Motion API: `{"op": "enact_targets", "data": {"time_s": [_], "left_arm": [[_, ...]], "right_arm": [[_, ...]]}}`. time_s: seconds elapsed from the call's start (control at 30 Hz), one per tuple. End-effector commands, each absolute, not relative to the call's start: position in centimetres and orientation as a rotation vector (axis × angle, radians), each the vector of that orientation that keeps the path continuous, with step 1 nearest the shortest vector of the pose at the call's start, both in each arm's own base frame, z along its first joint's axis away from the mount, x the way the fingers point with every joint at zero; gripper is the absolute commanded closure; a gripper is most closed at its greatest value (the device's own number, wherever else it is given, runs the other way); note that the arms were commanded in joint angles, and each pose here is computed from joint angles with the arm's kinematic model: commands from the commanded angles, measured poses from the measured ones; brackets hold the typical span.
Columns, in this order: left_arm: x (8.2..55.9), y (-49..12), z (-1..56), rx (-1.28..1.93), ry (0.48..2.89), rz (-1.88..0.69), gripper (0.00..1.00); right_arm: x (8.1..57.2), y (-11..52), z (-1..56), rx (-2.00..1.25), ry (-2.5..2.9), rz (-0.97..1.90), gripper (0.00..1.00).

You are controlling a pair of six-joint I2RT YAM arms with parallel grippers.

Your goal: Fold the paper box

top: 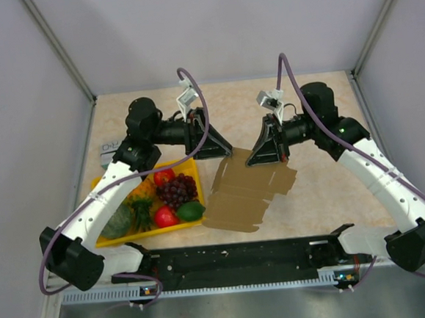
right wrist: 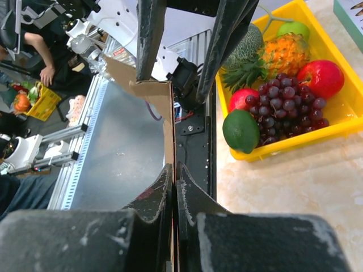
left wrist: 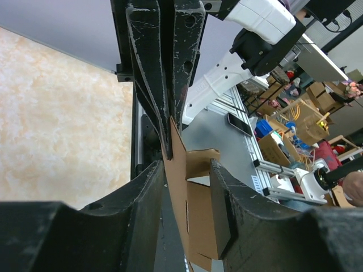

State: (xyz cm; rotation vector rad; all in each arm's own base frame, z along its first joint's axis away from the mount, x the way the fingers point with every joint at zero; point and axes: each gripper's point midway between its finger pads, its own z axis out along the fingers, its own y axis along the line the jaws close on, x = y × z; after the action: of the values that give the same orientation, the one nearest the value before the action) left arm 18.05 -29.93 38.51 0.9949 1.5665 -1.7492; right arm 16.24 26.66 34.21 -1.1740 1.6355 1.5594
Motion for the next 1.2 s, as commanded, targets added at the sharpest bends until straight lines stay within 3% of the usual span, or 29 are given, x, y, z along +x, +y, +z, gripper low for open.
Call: {"op": "enact_targets", "data": {"time_s": [0.0, 0.33, 0.67, 1.03, 1.07, 1.17], "left_arm": [[17.2, -30.7, 39.9, 1.07, 1.5, -1.75, 0.57], [18.4, -31.1, 39.1, 1.032, 1.575, -1.689, 0.69], [18.8, -31.2, 38.7, 1.038, 1.606, -1.614, 0.99], [19.5, -30.6, 39.7, 0.98, 1.618, -1.512, 1.0], [19.9, -30.2, 39.9, 0.961, 1.627, -1.507, 0.91], [21.3, -27.8, 39.5, 0.841, 1.67, -1.516, 0.5]], "right_arm": [[16.1, 26.8, 35.5, -1.203, 1.554, 1.53, 1.0], [15.7, 27.1, 35.6, -1.215, 1.549, 1.534, 1.0], [15.7, 27.3, 35.7, -1.215, 1.551, 1.527, 1.0], [16.0, 27.2, 34.8, -1.189, 1.586, 1.501, 1.0], [16.0, 27.2, 34.7, -1.189, 1.587, 1.499, 1.0], [15.7, 27.0, 34.7, -1.185, 1.585, 1.492, 1.0]]}}
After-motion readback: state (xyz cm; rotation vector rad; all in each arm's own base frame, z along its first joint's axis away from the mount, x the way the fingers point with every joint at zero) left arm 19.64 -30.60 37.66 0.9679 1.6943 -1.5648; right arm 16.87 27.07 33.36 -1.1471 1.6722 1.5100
